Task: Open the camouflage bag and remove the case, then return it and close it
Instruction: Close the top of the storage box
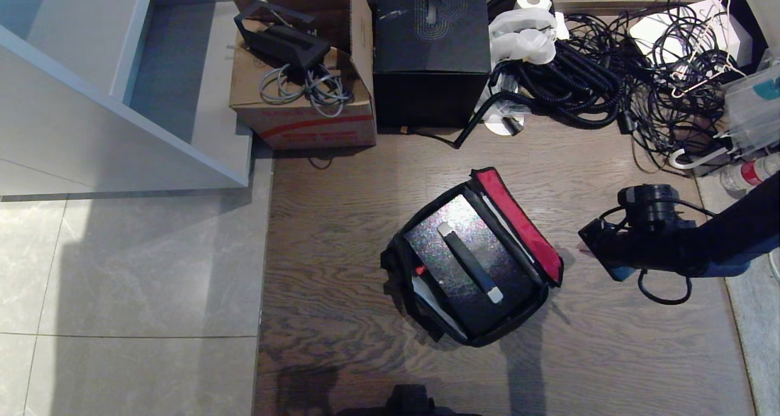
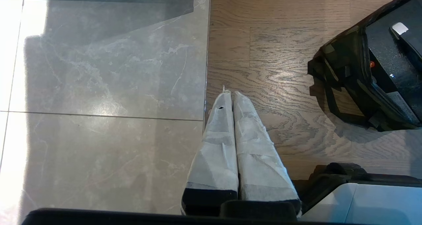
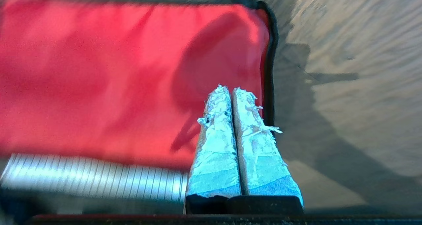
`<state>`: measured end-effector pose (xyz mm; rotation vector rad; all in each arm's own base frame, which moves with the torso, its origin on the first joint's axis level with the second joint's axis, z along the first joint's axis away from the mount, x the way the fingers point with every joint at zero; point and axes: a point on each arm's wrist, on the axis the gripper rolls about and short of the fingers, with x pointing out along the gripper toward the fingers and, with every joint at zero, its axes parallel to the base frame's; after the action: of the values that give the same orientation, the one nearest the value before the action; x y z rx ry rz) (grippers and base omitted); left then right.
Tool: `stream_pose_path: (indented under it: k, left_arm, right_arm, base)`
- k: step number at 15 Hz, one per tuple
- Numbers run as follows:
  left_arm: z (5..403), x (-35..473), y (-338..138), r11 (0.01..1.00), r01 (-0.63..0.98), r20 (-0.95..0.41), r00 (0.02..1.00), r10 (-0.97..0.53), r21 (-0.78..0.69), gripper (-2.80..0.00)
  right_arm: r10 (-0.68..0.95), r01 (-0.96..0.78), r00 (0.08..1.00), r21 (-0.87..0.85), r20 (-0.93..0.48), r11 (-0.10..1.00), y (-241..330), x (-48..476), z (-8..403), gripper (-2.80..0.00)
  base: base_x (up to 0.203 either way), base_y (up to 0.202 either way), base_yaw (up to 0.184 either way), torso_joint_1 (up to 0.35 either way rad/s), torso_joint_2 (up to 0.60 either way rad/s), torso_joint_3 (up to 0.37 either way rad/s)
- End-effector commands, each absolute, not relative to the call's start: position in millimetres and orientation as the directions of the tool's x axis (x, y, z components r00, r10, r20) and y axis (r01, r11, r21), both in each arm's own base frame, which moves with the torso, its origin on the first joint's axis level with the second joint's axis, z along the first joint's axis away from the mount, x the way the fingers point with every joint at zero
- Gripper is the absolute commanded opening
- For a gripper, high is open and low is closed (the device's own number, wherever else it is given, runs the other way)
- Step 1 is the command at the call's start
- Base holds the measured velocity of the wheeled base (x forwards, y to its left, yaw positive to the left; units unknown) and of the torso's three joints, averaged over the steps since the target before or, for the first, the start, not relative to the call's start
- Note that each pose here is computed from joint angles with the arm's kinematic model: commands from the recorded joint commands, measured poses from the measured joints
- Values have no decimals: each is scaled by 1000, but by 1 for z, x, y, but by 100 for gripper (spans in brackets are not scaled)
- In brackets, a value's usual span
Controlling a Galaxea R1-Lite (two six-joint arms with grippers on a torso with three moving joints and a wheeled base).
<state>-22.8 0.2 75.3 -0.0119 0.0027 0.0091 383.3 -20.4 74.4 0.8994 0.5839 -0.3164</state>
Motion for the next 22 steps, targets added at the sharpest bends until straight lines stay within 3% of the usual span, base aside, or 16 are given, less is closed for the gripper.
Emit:
stream_pose_path:
  k: [1, 4, 7, 8, 12, 15, 22]
  left_arm:
    - [75, -23, 0, 1000, -9, -3, 1000, 9, -12, -280]
    - [75, -23, 0, 1000, -9, -3, 1000, 9, -12, -280]
    - [75, -23, 0, 1000, -9, -3, 1000, 9, -12, -280]
    - [75, -23, 0, 1000, -9, -3, 1000, 9, -11, -280]
    - [75, -23, 0, 1000, -9, -3, 1000, 9, -12, -280]
    - [75, -23, 0, 1000, -9, -3, 1000, 9, -12, -280]
    - [75, -23, 0, 1000, -9, -3, 1000, 9, -12, -280]
  right_arm:
    - [-5, 417, 842, 644, -540, 641, -18, 351, 112, -280]
    - [61, 319, 816, 538, -574, 780, -5, 307, 112, -280]
    - [52, 320, 804, 503, -593, 803, -4, 312, 98, -280]
    - [32, 344, 790, 486, -612, 803, -4, 317, 89, 0]
    - [-44, 440, 766, 472, -642, 764, -10, 359, 59, 0]
    - [-54, 553, 741, 562, -670, 615, -15, 387, 28, 0]
    - [-25, 572, 760, 649, -650, 502, 1, 436, -2, 0]
  base:
    - [0, 0, 0, 0, 0, 0]
    - [0, 0, 0, 0, 0, 0]
    - [0, 0, 0, 0, 0, 0]
    - [0, 0, 0, 0, 0, 0]
    - [0, 0, 0, 0, 0, 0]
    - [0, 0, 0, 0, 0, 0]
    - [0, 0, 0, 0, 0, 0]
